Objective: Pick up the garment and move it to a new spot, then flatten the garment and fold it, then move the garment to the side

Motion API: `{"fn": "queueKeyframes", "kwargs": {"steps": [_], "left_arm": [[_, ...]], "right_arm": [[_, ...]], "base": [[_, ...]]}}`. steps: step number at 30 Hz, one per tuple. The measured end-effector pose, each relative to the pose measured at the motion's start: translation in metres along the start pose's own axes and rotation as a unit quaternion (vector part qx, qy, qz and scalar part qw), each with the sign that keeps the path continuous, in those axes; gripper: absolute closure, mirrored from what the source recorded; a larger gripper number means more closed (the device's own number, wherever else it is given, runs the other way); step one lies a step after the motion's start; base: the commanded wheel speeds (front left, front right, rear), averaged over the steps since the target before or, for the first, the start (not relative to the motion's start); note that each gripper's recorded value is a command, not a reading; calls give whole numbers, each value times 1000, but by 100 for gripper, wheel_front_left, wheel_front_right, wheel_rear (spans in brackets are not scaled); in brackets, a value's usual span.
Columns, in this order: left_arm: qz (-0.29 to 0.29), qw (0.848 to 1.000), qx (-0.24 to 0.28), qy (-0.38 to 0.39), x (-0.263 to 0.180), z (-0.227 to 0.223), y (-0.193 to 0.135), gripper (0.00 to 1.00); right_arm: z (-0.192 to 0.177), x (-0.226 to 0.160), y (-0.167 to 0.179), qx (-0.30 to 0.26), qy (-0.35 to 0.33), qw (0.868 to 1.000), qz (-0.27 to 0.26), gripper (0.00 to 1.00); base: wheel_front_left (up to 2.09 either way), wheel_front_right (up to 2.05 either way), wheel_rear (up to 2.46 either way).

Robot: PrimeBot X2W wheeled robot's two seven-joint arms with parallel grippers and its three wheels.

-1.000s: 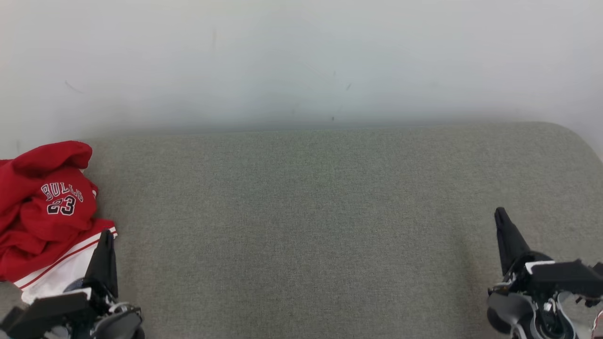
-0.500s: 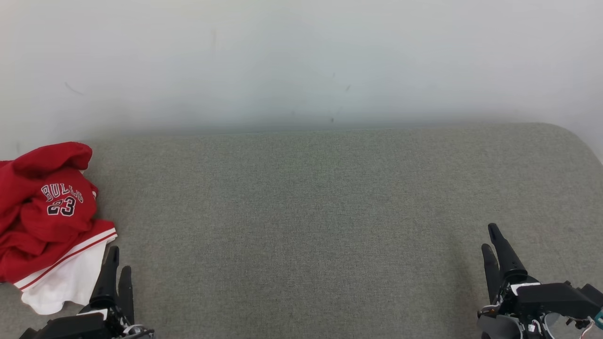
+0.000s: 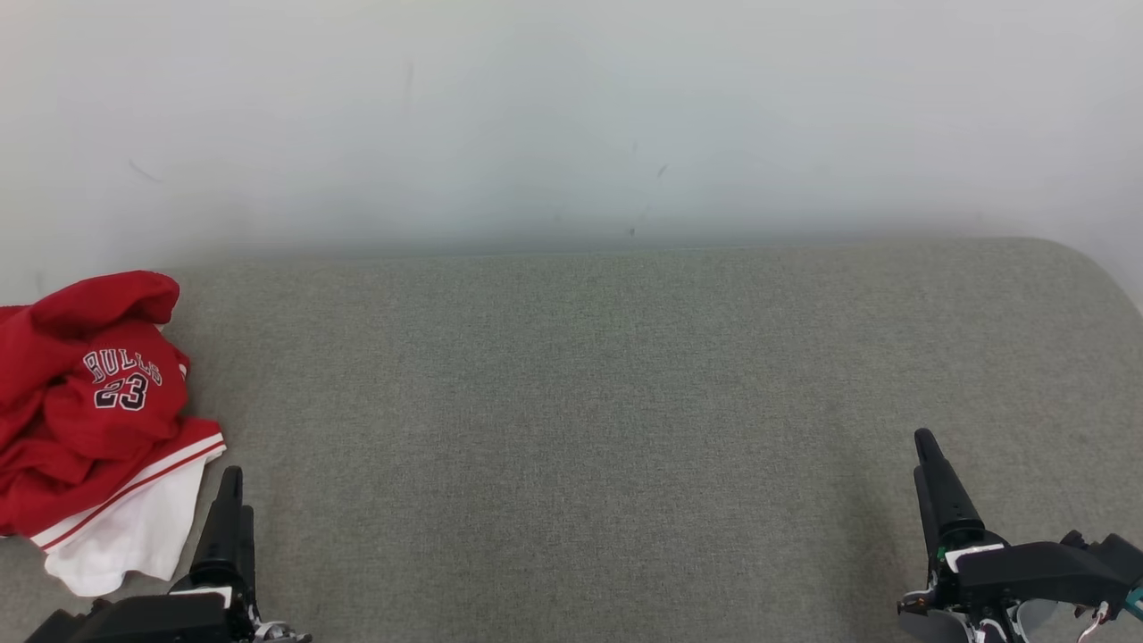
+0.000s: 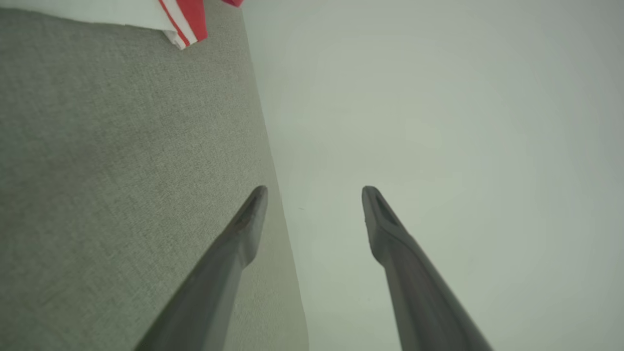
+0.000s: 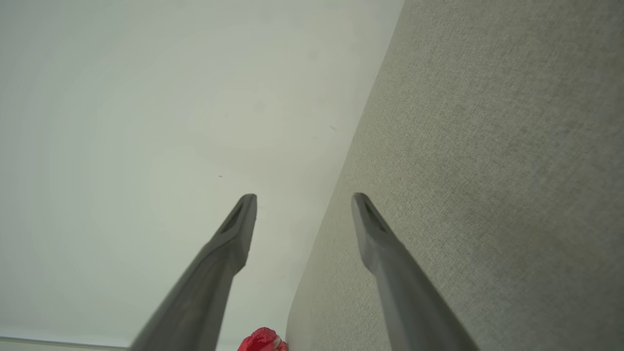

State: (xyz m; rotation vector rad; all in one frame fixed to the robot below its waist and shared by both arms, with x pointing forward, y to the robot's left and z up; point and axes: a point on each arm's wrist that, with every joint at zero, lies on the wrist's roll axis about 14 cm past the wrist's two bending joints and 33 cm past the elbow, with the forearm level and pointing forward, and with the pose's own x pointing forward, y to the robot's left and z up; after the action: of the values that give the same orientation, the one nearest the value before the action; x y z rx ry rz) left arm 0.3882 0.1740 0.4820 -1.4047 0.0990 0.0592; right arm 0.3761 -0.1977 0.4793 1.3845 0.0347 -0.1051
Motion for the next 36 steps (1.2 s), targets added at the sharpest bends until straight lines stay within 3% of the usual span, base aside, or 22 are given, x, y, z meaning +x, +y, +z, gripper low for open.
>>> {"fn": "queueKeyframes", "kwargs": {"steps": [11, 23, 36], "left_arm": [[-4, 996, 93, 8, 0, -5, -7, 0], [-12, 983, 183, 12, -1, -10, -14, 0], [-20, 947, 319, 28, -4, -16, -17, 0]], "right_arm": [[0, -2, 5, -73, -1, 997, 9, 0], [4, -4, 8, -175, 3, 985, 14, 0], [6, -7, 16, -283, 16, 959, 23, 0]], "base": [[0, 0, 0], [0, 0, 0], [0, 0, 0]]}}
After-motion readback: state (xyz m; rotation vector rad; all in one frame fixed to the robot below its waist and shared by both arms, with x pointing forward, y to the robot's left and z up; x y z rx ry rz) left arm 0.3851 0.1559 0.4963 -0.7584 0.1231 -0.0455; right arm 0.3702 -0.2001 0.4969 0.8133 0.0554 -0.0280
